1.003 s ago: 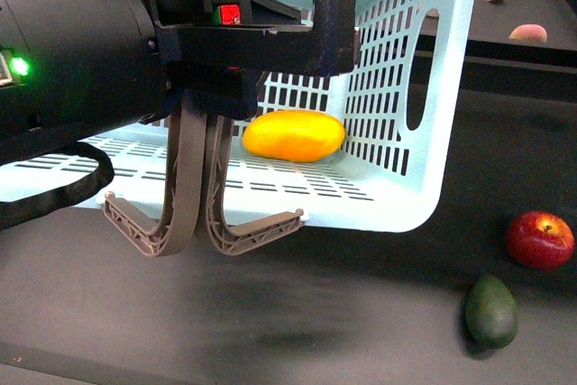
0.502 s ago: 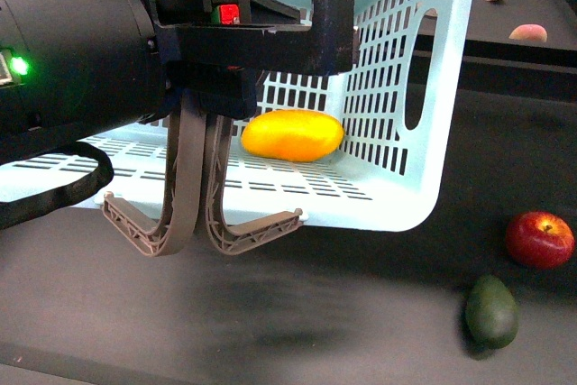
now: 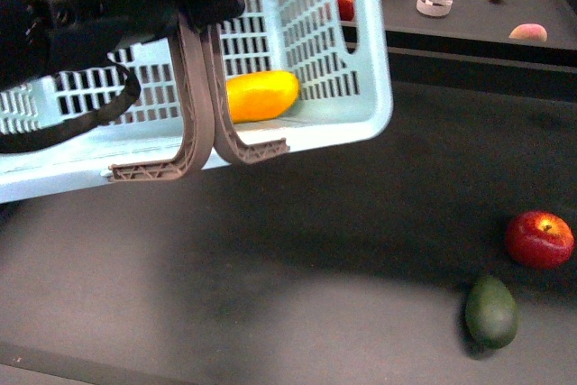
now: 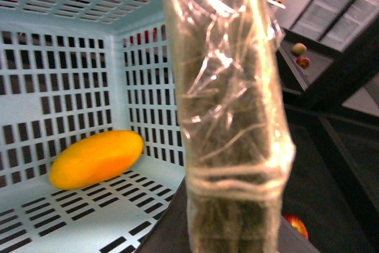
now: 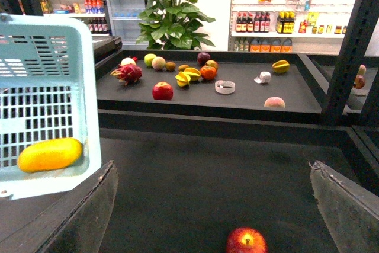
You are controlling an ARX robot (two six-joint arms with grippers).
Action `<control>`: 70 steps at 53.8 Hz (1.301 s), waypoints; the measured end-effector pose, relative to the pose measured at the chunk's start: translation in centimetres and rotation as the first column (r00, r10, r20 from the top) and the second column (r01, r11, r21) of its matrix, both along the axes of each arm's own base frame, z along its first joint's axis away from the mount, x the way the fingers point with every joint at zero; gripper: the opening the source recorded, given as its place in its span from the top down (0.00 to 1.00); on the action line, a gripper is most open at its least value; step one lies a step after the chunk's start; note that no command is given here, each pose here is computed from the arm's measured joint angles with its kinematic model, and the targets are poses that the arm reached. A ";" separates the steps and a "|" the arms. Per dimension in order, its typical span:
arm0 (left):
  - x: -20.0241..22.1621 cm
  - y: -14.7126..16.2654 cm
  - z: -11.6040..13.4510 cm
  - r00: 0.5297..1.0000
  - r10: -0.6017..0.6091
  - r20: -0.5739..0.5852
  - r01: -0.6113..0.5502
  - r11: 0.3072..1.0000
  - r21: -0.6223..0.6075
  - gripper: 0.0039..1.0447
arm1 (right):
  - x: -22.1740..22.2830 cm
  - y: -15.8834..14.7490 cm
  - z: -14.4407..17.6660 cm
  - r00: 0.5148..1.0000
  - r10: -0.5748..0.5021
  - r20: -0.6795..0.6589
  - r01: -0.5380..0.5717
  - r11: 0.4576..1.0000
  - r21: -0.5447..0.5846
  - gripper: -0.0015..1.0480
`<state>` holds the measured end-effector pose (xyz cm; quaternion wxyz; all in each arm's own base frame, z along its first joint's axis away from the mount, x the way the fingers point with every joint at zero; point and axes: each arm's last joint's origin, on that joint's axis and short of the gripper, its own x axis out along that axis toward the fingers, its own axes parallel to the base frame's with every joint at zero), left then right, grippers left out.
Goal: Pick mango with right arm and hold basket with left
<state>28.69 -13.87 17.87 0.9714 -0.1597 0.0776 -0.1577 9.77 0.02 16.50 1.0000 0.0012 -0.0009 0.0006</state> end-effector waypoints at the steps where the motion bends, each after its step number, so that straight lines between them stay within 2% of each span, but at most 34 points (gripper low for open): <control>1: 0.4 0.1 0.1 1.000 0.020 -0.011 -0.020 1.000 -0.023 0.93 | 0.0 0.0 0.0 1.000 0.000 0.000 0.000 1.000 0.000 0.08; 5: 2.3 0.6 0.1 0.990 0.116 -0.078 -0.126 0.983 -0.133 0.93 | 0.0 0.0 0.0 1.000 0.000 0.000 0.000 1.000 0.000 0.08; 9: 3.6 1.1 0.0 0.978 0.170 -0.119 -0.190 0.963 -0.190 0.93 | 0.0 0.0 0.0 1.000 0.000 0.001 0.000 1.000 0.000 0.08; 18: 7.0 2.7 -0.3 0.920 0.295 -0.259 -0.370 0.870 -0.324 0.93 | 0.0 0.0 0.0 1.000 0.000 0.001 0.000 1.000 0.000 0.08; 28: 10.4 5.1 -1.7 0.814 0.420 -0.402 -0.574 0.691 -0.440 0.93 | 0.0 0.0 0.0 1.000 0.000 0.001 0.000 1.000 0.000 0.08; 36: 11.9 7.2 -2.9 0.752 0.475 -0.457 -0.658 0.582 -0.479 0.93 | 0.0 0.0 0.0 1.000 0.000 0.001 0.000 1.000 0.000 0.08; 37: 12.1 7.5 -3.2 0.745 0.478 -0.466 -0.667 0.562 -0.489 0.93 | 0.0 0.0 0.0 1.000 0.000 0.001 0.000 1.000 0.000 0.08; 38: 12.9 8.6 -3.9 0.719 0.482 -0.501 -0.695 0.508 -0.509 0.93 | 0.0 0.0 0.0 1.000 0.000 0.001 0.000 1.000 0.000 0.08; 59: 14.9 8.7 -5.6 0.711 0.424 -0.560 -0.703 0.418 -0.576 0.93 | 0.0 0.0 0.0 1.000 0.000 0.001 0.000 1.000 0.000 0.08; 70: 15.3 8.5 -6.7 0.692 0.442 -0.570 -0.721 0.405 -0.562 0.92 | 0.0 0.0 0.0 1.000 0.000 0.001 0.000 1.000 0.000 0.08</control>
